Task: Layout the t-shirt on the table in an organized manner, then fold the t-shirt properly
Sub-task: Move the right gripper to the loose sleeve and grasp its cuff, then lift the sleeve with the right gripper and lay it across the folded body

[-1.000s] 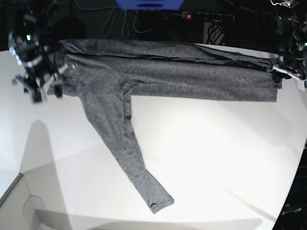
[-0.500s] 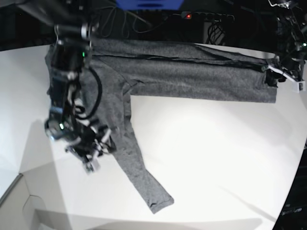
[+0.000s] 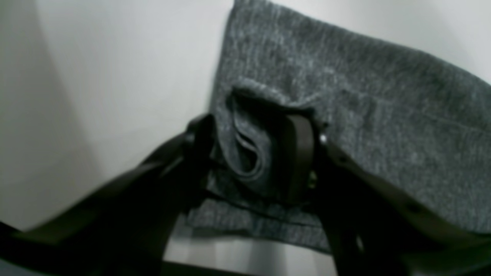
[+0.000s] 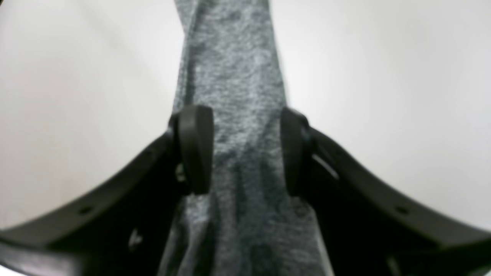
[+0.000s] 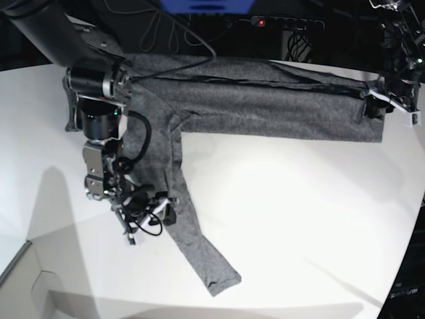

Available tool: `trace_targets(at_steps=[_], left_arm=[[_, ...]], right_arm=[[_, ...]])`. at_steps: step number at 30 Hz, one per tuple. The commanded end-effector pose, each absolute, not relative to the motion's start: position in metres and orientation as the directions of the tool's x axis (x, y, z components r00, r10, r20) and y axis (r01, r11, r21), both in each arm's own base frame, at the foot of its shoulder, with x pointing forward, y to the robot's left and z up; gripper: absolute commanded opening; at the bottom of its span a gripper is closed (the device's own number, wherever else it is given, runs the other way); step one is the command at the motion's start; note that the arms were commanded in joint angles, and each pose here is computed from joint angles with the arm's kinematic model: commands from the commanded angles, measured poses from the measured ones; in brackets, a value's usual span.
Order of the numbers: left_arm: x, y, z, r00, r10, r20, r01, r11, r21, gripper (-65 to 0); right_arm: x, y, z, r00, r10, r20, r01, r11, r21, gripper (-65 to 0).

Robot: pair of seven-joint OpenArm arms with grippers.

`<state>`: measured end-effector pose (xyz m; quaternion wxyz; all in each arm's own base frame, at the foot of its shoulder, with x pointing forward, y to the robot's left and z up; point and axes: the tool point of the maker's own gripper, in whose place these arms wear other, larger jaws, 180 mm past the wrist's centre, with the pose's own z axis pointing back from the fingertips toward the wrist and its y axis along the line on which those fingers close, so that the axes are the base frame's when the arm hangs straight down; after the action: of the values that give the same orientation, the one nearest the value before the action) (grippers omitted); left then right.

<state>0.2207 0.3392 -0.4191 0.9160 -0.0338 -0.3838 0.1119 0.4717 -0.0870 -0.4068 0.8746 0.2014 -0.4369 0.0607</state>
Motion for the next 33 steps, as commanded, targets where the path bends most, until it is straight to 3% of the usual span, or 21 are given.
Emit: trace_targets(at_steps=[1, 8, 12, 15, 20, 26, 33], left_arm=[[0.228, 0.347, -0.405, 0.65, 0.213, 0.729, -0.17, 0.976, -0.133, -37.8], [0.228, 0.347, -0.405, 0.65, 0.213, 0.729, -0.17, 0.976, -0.133, -37.8], [0.228, 0.348, -0.405, 0.65, 0.212, 0.729, -0.171, 0.976, -0.132, -37.8], [0.228, 0.348, -0.405, 0.65, 0.212, 0.729, -0.171, 0.976, -0.132, -37.8], [0.228, 0.348, -0.405, 0.65, 0.212, 0.729, -0.171, 0.976, -0.132, -37.8], [0.232, 0.348, -0.402, 0.643, 0.211, 0.736, -0.169, 0.977, -0.132, -37.8], [0.234, 0.349, -0.4, 0.64, 0.207, 0.74, -0.167, 0.977, -0.129, -37.8]], right_arm=[[0.493, -0.099, -0.384, 0.549, -0.103, 0.829, -0.258, 0.923, 0.286, -36.1], [0.49, -0.098, -0.394, 0.549, -0.137, 0.825, -0.221, 0.928, 0.301, -36.6], [0.484, -0.071, -0.4, 0.565, -0.046, 0.824, -0.305, 0.916, 0.261, -38.6], [0.473, -0.059, -0.41, 0.579, 0.011, 0.815, -0.349, 0.907, 0.236, -46.0], [0.474, -0.057, -0.409, 0.575, 0.022, 0.818, -0.357, 0.906, 0.226, -64.8], [0.485, -0.057, -0.395, 0.551, 0.03, 0.834, -0.366, 0.907, 0.209, -65.0], [0.468, -0.046, -0.335, 0.418, 0.096, 0.903, -0.415, 0.905, 0.096, -65.0]])
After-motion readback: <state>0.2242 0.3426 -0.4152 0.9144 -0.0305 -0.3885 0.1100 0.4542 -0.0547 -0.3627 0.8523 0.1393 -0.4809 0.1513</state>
